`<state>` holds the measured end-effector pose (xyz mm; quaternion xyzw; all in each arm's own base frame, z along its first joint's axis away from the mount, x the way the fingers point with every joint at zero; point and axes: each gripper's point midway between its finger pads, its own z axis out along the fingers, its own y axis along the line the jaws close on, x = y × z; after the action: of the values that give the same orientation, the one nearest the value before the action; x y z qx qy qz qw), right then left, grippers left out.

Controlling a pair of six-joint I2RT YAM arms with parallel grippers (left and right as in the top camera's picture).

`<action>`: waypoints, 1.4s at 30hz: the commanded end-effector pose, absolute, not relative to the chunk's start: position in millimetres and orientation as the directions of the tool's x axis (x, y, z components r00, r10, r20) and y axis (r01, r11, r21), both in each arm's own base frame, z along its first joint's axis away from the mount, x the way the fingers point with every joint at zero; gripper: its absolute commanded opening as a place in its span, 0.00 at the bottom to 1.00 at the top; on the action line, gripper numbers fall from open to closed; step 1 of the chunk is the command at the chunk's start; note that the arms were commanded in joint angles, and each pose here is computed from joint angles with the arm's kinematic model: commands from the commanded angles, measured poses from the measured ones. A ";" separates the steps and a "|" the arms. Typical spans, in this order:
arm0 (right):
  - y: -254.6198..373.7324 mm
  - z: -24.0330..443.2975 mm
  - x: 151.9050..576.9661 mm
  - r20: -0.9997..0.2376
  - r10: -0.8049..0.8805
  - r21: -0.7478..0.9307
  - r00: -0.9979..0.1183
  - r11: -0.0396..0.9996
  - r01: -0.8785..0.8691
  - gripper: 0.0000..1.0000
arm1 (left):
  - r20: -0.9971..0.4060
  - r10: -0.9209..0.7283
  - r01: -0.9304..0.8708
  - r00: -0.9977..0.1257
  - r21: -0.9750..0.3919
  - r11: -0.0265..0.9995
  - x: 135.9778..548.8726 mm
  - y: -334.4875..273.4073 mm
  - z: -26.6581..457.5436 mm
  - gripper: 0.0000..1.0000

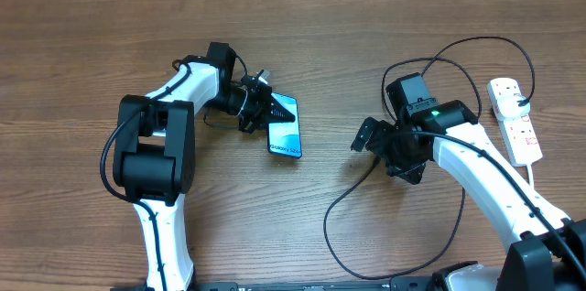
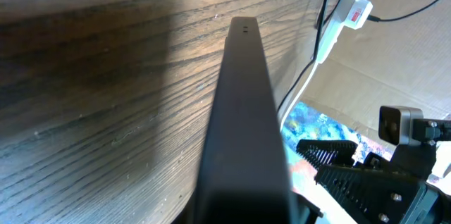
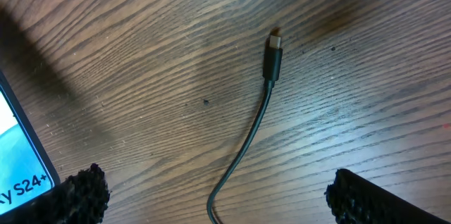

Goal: Plug charger to phone and switch on socket

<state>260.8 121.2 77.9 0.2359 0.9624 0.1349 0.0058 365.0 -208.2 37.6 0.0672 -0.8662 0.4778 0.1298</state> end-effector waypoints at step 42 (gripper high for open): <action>97.9 56.0 266.9 -0.039 0.598 0.171 -0.801 0.794 0.584 0.36 | 0.328 0.015 -0.313 -0.945 -0.913 0.263 378.7 -201.6 87.3 0.04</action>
<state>271.8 104.3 67.3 0.3082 0.9455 0.0960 0.0430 377.4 -198.6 76.0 0.0982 -0.7960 0.5816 0.1359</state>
